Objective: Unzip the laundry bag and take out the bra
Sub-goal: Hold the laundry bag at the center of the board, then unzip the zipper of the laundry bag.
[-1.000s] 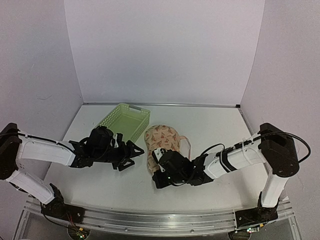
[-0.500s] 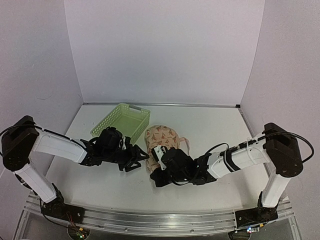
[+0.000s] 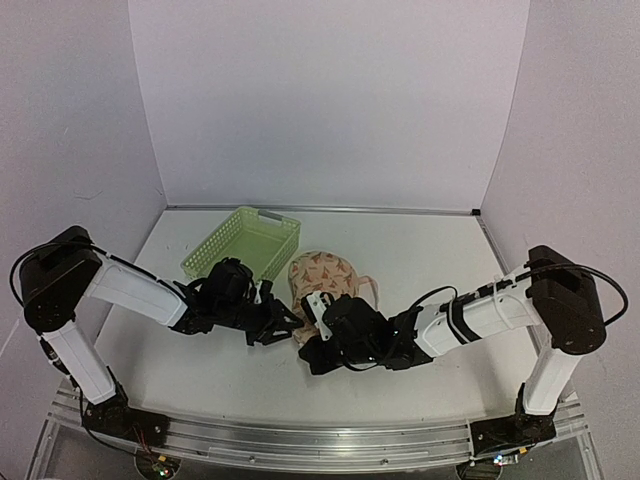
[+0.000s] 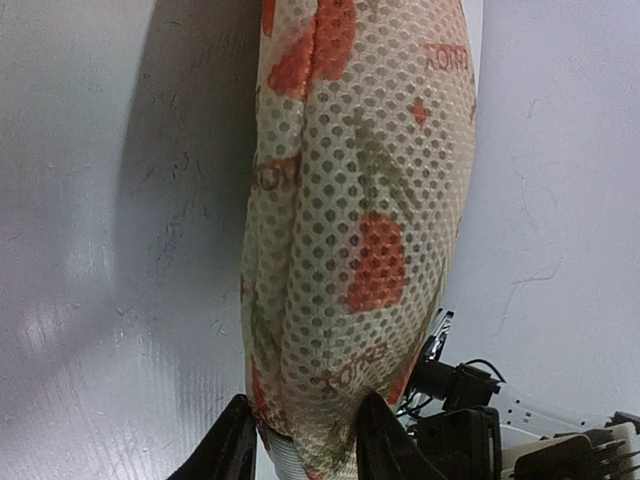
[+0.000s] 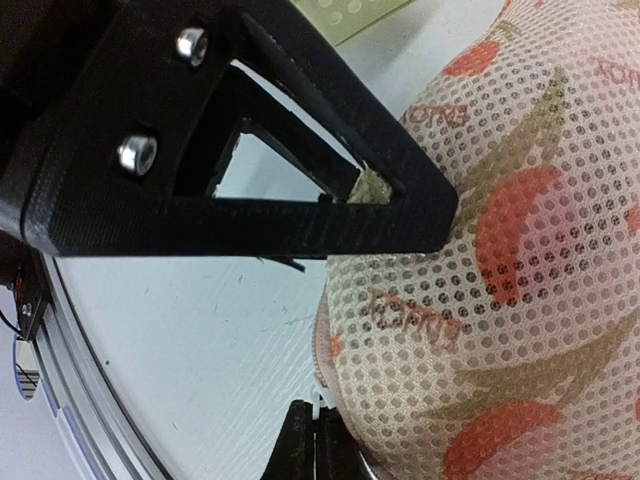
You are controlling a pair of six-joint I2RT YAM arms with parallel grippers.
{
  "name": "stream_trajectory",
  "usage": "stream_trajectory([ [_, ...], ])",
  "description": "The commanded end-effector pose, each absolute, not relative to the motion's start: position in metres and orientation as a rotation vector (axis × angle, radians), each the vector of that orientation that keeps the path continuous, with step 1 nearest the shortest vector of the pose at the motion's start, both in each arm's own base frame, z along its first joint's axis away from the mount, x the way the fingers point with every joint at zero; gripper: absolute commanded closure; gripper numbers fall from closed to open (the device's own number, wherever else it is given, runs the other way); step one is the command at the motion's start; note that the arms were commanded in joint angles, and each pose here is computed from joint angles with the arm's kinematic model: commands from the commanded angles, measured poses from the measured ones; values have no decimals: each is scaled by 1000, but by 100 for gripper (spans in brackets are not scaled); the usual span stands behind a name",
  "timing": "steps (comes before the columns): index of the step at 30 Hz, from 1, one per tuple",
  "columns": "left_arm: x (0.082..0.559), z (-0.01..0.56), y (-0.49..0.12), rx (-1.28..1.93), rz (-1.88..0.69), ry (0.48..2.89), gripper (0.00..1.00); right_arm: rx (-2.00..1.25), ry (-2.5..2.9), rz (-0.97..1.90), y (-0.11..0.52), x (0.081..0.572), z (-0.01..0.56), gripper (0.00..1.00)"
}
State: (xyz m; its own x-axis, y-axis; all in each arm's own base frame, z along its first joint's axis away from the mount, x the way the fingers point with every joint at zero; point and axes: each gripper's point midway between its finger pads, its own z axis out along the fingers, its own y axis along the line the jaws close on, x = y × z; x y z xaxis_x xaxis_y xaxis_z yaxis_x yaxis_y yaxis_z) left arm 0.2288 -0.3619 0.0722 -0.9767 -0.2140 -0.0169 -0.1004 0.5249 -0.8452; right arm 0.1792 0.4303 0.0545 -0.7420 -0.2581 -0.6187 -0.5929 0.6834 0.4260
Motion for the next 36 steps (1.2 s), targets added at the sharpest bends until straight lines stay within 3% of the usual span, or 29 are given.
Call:
stream_trajectory([
  [1,238,107,-378,-205,-1574,2527,74,-632,2262,958,442,183,93,100],
  [6,237,109,-375,-205,-1574,2521,100,-630,2287,948,437,180,87,100],
  [21,245,118,-362,-185,-1569,2475,100,-583,2440,786,376,164,55,100],
  [36,223,126,-370,77,-1668,2505,100,-698,2431,483,325,171,50,100],
])
